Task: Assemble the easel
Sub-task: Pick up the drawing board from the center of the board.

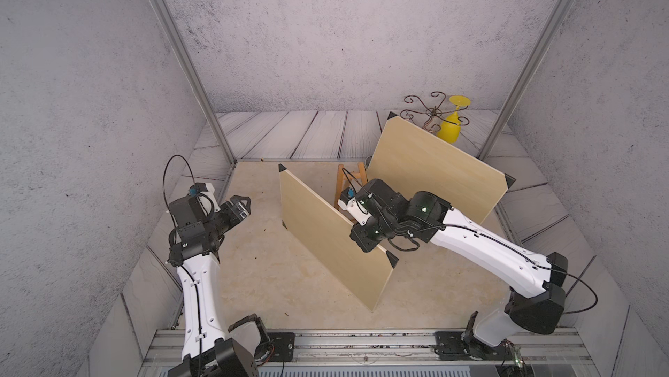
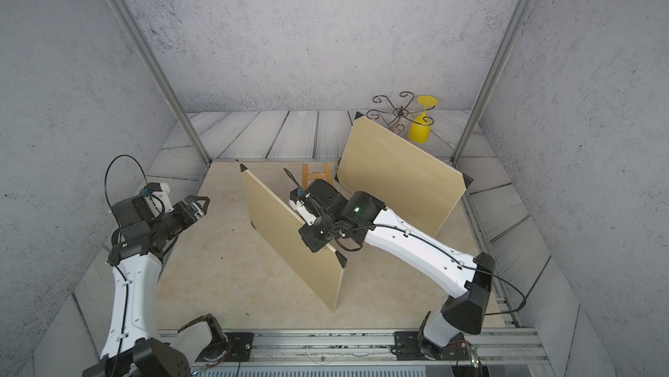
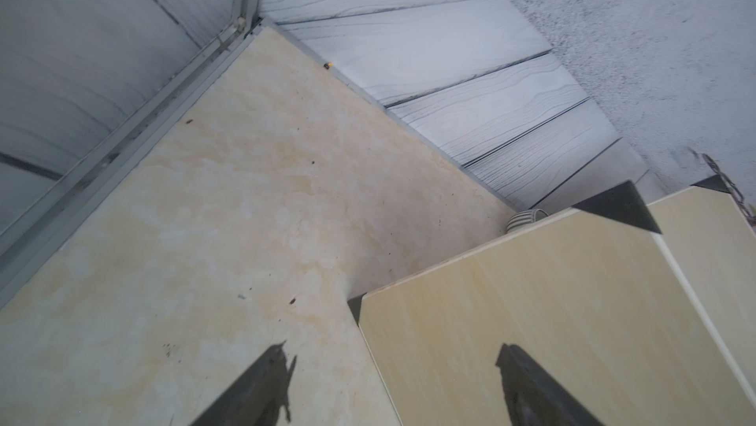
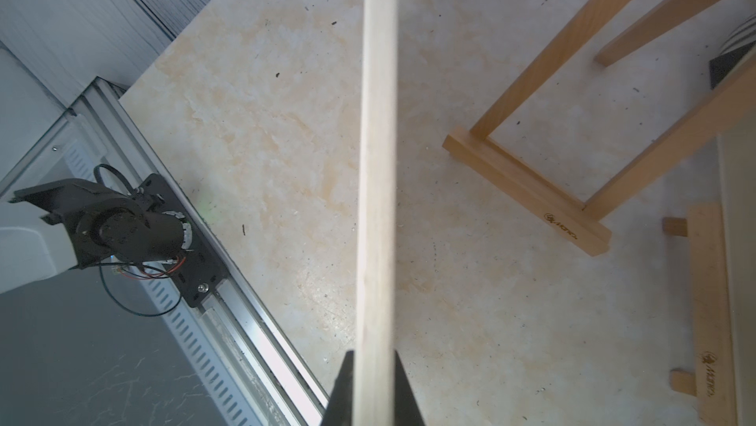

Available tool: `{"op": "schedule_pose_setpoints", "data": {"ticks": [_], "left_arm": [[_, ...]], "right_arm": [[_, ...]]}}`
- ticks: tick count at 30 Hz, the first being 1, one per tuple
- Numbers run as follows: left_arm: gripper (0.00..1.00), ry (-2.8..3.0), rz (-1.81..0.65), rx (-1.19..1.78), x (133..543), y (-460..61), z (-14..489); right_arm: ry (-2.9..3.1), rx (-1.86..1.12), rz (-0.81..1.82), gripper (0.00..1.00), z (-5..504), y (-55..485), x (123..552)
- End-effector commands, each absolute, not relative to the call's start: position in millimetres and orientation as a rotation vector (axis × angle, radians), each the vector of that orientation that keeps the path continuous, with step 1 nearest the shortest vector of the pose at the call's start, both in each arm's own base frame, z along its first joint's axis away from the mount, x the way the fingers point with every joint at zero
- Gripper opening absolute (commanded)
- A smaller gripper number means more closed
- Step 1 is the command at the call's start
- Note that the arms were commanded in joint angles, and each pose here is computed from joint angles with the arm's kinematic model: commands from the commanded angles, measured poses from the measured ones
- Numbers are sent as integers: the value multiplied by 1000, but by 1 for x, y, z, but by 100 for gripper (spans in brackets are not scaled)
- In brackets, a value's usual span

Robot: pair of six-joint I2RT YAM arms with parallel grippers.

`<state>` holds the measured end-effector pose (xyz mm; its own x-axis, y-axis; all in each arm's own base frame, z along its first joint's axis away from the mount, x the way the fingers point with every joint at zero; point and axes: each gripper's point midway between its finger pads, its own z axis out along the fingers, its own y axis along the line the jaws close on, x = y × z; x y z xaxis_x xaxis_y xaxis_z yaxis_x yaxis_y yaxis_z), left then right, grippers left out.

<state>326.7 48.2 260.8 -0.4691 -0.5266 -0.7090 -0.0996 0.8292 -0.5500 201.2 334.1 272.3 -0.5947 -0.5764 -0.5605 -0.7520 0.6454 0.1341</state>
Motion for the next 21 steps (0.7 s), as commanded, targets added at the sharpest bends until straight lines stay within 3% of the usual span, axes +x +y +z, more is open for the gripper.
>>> {"op": "schedule_pose_setpoints", "data": {"ticks": [1,13,21], "left_arm": [[83,1949,-575,-324,339,34,284],[82,1658,-673,224,345,-41,339],[80,1624,-687,596,333,-78,325]], "right_arm": [[2205,-992,455,0,319,313,210],[2194,-1060,449,0,303,287,207],[2228,-1047,496,0,288,273,208]]}}
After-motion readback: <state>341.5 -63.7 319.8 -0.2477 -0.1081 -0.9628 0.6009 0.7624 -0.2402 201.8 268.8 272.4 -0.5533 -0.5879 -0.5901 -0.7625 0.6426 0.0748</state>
